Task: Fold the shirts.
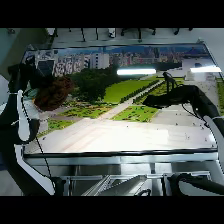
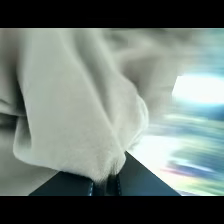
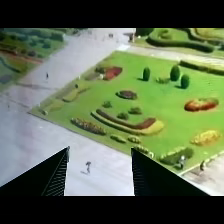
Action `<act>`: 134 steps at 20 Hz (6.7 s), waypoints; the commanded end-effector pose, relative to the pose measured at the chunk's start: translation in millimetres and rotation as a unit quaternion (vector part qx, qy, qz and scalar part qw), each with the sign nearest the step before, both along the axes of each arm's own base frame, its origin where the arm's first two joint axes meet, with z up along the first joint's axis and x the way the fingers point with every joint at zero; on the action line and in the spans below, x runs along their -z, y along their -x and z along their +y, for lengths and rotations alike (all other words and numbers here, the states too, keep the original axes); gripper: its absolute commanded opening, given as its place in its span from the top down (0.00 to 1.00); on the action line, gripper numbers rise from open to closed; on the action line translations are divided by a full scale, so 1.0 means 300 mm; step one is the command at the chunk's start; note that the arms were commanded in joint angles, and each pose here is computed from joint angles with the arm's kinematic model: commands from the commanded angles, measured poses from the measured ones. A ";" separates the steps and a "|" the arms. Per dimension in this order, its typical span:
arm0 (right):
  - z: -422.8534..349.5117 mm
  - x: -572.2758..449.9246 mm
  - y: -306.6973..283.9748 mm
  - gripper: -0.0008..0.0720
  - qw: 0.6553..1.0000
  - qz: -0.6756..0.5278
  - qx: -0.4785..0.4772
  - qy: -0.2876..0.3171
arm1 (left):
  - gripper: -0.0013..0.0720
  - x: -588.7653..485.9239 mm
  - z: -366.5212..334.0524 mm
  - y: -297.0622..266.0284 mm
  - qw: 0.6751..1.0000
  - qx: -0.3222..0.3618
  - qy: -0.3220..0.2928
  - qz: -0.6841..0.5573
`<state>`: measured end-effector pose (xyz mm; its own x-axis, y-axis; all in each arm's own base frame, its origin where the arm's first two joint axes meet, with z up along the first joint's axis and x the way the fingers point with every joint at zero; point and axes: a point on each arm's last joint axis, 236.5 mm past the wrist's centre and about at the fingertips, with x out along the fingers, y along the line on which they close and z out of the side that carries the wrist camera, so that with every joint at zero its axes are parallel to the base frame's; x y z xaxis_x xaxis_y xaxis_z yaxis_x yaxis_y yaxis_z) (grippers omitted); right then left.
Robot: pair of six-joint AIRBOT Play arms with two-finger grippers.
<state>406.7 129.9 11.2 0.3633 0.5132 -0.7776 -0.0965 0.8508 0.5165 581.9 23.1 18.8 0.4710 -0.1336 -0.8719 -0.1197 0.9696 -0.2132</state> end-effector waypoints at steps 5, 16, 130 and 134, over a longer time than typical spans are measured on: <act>-0.133 -0.466 0.110 0.39 0.993 -0.114 0.012 0.001 | 0.96 -0.730 -0.893 0.522 0.934 0.294 0.183 -0.084; -0.293 -0.486 0.299 0.37 0.994 -0.082 0.066 0.014 | 0.32 -0.191 -1.433 0.971 0.907 0.377 0.173 0.073; -0.132 -1.853 0.701 0.96 0.744 -0.659 0.044 0.101 | 0.96 -1.854 -0.427 1.215 0.793 0.136 0.098 -0.585; -0.121 -1.924 0.802 0.96 0.714 -0.687 0.046 0.124 | 0.96 -1.820 -0.363 1.347 0.796 0.093 0.057 -0.596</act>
